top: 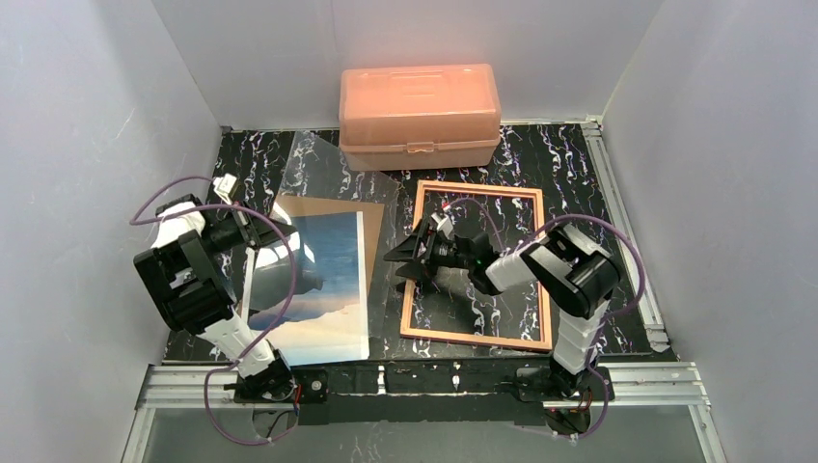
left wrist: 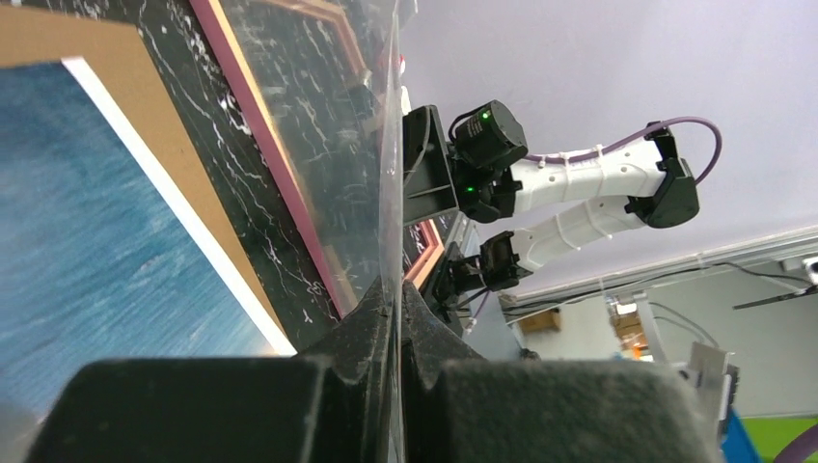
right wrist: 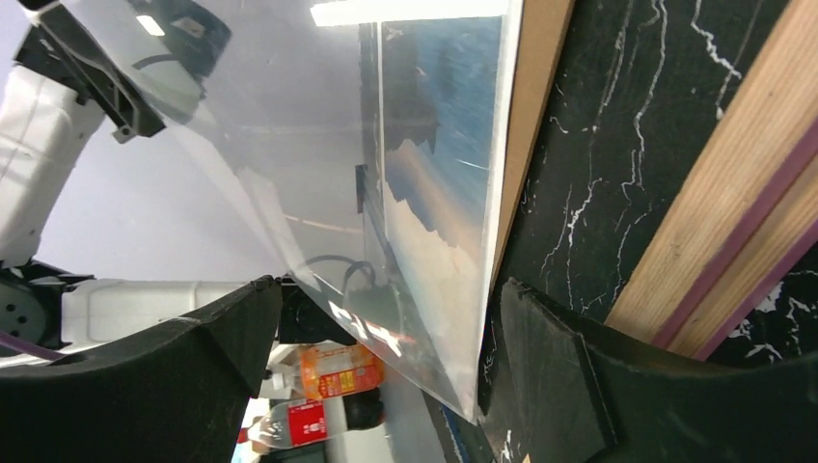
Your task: Put the photo into the frame
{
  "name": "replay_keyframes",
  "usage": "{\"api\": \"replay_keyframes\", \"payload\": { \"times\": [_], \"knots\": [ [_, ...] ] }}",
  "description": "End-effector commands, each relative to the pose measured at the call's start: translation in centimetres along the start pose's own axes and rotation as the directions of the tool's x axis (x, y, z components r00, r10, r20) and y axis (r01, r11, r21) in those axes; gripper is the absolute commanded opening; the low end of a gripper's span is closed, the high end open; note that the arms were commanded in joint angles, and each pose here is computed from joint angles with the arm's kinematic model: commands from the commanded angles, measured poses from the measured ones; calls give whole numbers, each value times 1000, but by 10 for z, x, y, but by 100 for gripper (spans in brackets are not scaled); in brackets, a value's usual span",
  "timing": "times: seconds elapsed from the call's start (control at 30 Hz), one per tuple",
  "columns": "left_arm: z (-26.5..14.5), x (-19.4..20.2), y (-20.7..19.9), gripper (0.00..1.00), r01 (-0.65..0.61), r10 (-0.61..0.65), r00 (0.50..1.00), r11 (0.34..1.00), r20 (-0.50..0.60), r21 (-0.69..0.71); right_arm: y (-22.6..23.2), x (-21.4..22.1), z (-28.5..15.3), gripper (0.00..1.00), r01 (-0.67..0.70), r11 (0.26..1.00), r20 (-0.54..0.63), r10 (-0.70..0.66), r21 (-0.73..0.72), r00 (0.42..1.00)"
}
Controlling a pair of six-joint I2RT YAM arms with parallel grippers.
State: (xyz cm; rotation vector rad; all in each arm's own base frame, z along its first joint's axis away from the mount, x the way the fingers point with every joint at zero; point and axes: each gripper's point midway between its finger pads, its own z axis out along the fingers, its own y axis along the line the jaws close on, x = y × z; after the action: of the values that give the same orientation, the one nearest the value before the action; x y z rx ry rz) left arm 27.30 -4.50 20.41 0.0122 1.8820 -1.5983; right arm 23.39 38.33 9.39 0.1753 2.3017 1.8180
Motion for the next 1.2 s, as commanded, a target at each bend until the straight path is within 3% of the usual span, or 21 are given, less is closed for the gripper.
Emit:
{"api": "replay_keyframes", "payload": {
  "times": [0.0,0.4,0.9,1.17],
  "knots": [
    [2,-43,-71,0,45,-62,982,994,178,95,34,-15,-4,92,150,988,63,-148,-30,987],
    [2,-37,-79,0,89,-106,979,991,173,104,59,-18,-2,92,199,966,132,-178,-163,975],
    [2,-37,-84,0,102,-120,978,989,172,110,47,-1,20,91,129,971,86,-114,-199,990],
    [1,-37,-75,0,100,-118,977,990,179,103,98,0,-2,70,106,906,105,-68,-410,992]
  ]
}}
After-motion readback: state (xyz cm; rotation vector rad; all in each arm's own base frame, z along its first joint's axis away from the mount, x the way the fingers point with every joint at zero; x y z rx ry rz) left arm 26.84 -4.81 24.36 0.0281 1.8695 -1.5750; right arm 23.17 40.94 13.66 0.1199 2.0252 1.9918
